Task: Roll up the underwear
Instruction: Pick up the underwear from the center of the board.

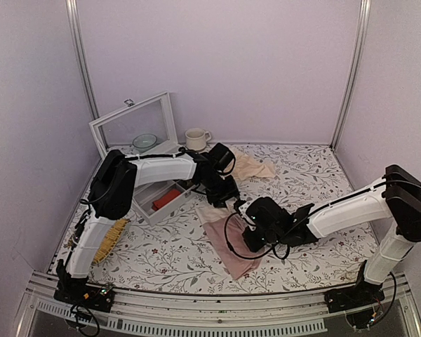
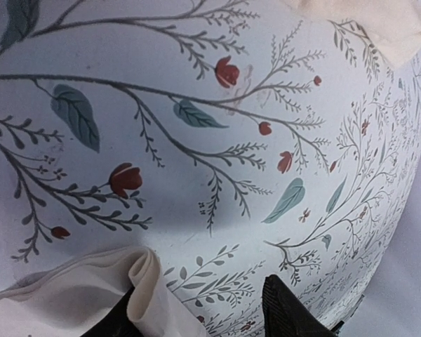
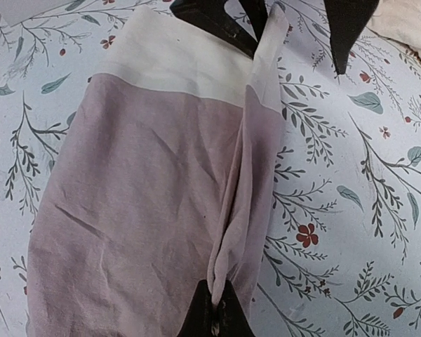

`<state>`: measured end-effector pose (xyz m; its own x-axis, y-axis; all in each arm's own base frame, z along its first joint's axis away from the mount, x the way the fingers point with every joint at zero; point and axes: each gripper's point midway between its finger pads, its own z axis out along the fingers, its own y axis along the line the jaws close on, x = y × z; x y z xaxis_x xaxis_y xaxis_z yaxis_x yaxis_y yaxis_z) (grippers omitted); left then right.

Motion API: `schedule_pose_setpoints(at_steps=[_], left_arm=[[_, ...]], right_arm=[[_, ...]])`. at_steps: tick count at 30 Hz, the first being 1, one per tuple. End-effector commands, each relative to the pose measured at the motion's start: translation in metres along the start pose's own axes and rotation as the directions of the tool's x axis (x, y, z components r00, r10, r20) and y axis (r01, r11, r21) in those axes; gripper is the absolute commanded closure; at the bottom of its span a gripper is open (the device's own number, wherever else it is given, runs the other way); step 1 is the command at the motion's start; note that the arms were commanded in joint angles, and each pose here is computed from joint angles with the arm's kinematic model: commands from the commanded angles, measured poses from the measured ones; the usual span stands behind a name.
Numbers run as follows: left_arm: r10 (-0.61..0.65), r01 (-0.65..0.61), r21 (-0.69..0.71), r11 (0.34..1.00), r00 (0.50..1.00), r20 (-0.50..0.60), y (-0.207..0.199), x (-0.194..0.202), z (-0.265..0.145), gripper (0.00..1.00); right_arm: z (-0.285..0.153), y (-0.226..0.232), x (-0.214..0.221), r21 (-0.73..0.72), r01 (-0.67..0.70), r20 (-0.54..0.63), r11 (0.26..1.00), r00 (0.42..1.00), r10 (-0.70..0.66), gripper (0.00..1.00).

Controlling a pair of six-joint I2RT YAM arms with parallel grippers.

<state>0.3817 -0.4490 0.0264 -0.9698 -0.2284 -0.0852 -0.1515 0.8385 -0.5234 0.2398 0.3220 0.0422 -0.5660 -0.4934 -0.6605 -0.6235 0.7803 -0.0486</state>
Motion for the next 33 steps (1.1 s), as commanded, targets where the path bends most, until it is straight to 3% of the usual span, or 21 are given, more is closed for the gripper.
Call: schedule_pose_setpoints(at_steps=[1,3,5,8,10,33], left_arm=[[-0.004,0.004,-0.025,1.000,1.000,0.005,0.007,-0.007,-0.005,0.49],[-0.005,0.005,-0.030,1.000,1.000,0.004,0.009,-0.007,-0.004,0.52],[-0.003,0.003,-0.035,0.999,1.000,0.004,0.012,-0.008,-0.004,0.60],[0.003,-0.003,-0.036,0.999,1.000,0.005,0.013,-0.007,-0.005,0.88],[0.005,-0.005,-0.036,0.999,1.000,0.009,0.013,-0.007,-0.007,1.00],[0.071,-0.078,0.057,0.995,0.992,0.106,-0.007,-0.019,-0.055,1.00]], right_arm=[[-0.007,0.002,-0.011,0.009,0.023,0.039,1.000,0.999,-0.023,1.00],[-0.007,0.002,-0.011,0.008,0.020,0.039,1.000,0.999,-0.020,1.00],[-0.007,0.002,-0.010,0.010,0.015,0.036,1.000,0.999,-0.016,1.00],[-0.006,0.000,-0.009,0.019,0.009,0.033,1.000,0.999,-0.010,1.00],[-0.005,0.000,-0.007,0.020,0.005,0.026,1.000,1.000,-0.006,1.00],[-0.034,0.003,-0.044,0.010,-0.030,0.047,0.999,0.998,0.030,1.00]])
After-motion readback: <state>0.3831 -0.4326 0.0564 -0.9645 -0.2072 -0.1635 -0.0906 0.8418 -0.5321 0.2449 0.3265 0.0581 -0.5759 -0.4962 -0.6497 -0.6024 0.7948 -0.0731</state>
